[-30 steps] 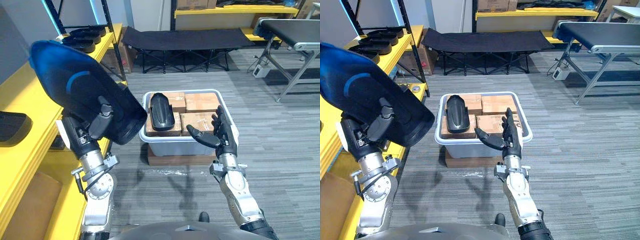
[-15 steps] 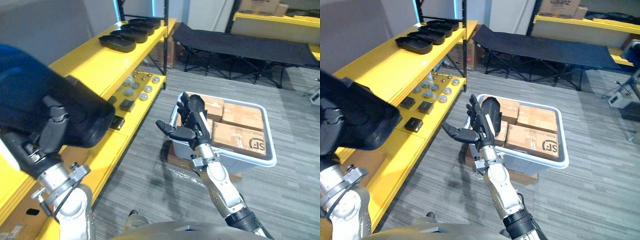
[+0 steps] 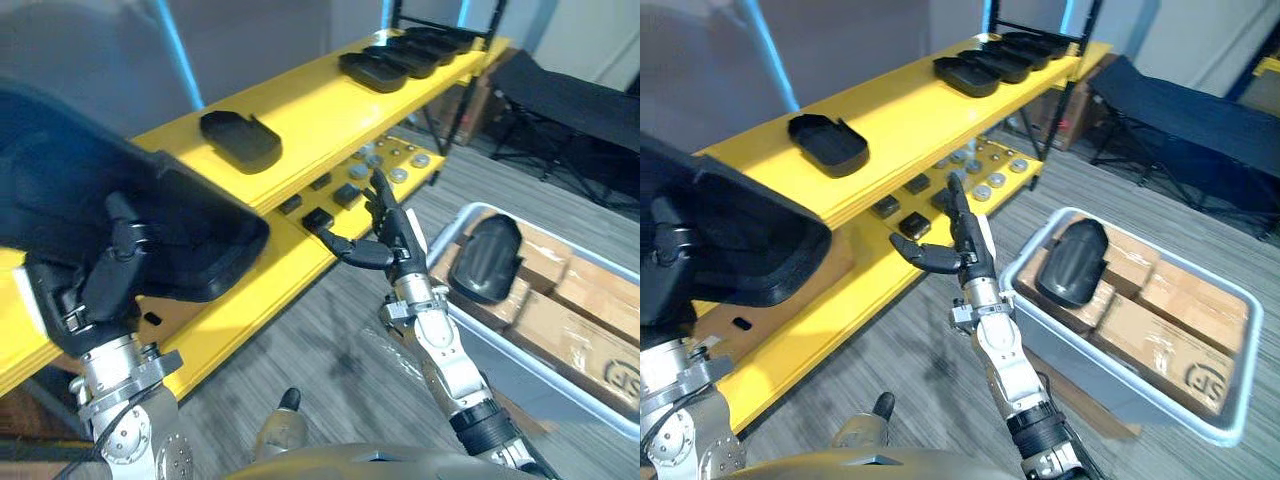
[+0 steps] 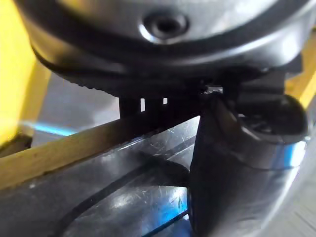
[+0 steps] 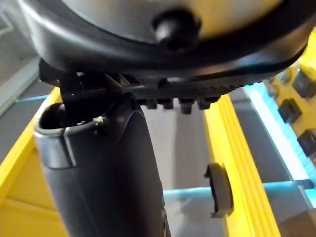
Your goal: Walk over and take three plastic housings, then place them on the shelf
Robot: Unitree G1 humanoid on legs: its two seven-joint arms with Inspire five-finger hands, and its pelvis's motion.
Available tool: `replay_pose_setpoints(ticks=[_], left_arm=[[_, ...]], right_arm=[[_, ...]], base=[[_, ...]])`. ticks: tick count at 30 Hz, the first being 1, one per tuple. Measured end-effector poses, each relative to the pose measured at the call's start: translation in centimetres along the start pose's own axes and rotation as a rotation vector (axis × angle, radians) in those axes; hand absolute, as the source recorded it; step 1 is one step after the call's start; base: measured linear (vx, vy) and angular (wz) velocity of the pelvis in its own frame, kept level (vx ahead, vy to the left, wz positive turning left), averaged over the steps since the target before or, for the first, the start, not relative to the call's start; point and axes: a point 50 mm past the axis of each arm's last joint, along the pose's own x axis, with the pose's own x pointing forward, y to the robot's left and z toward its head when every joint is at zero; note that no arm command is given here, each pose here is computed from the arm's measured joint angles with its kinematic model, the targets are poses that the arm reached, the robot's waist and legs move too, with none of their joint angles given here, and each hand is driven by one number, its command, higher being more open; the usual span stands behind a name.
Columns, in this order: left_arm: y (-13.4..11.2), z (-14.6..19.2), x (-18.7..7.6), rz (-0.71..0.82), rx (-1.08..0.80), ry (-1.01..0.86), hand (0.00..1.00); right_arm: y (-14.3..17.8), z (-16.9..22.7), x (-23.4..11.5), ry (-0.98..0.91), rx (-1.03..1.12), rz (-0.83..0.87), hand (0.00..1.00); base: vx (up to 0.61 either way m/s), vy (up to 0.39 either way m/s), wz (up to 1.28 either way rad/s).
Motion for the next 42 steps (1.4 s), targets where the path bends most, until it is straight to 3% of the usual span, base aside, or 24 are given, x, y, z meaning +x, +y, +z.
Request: replay_pose_setpoints(ticks=[4,17,23,31,34,40,42], left_arm=[[-1.2,0.4,0.8,-0.124,-0.022,-0.062,0.00],[-2.1,-0.2,0.2,-0.085,-0.050,-0.024,0.00],[-1.6,-0.4,-0.4,0.001,-0.037,0.003,0.00],[-0.2,0.4,0.1,-0.029,0.082,-0.024,0.00],[0.8,1.0,0.7,0.022,0.128,-0.058,0.00],[-0.4,-0.1,3.8,0.001,0.071,-0.127,0.00],[-0.1,-0.4,3.6,0.003,0.084,-0.104,0.00]], right_arm=[[-0.4,-0.2,-0.7,0.006,0.022,-0.016,1.00],[1.4,0.1,-0.9,-0.022,0.110,0.194,1.00],[1.6,0.7,-0.7,-0.069,0.130,0.203,1.00],[1.6,2.0,-0.9,-0.152,0.158,0.151,1.00],[1.8,2.8,-0.7,-0.210,0.172,0.175,1.00],[-2.9,9.0,0.3,-0.552,0.047,0.038,1.00],[-3.6,10.3,0.4,-0.627,0.032,0.017,1.00]], base=[[0.01,-0.066,0.25],[-0.02,0.000,-0.20],[-0.03,0.108,-0.16],[0.19,0.258,0.30],[0.37,0.057,0.64],[0.34,-0.122,1.31],[0.36,-0.344,1.15]])
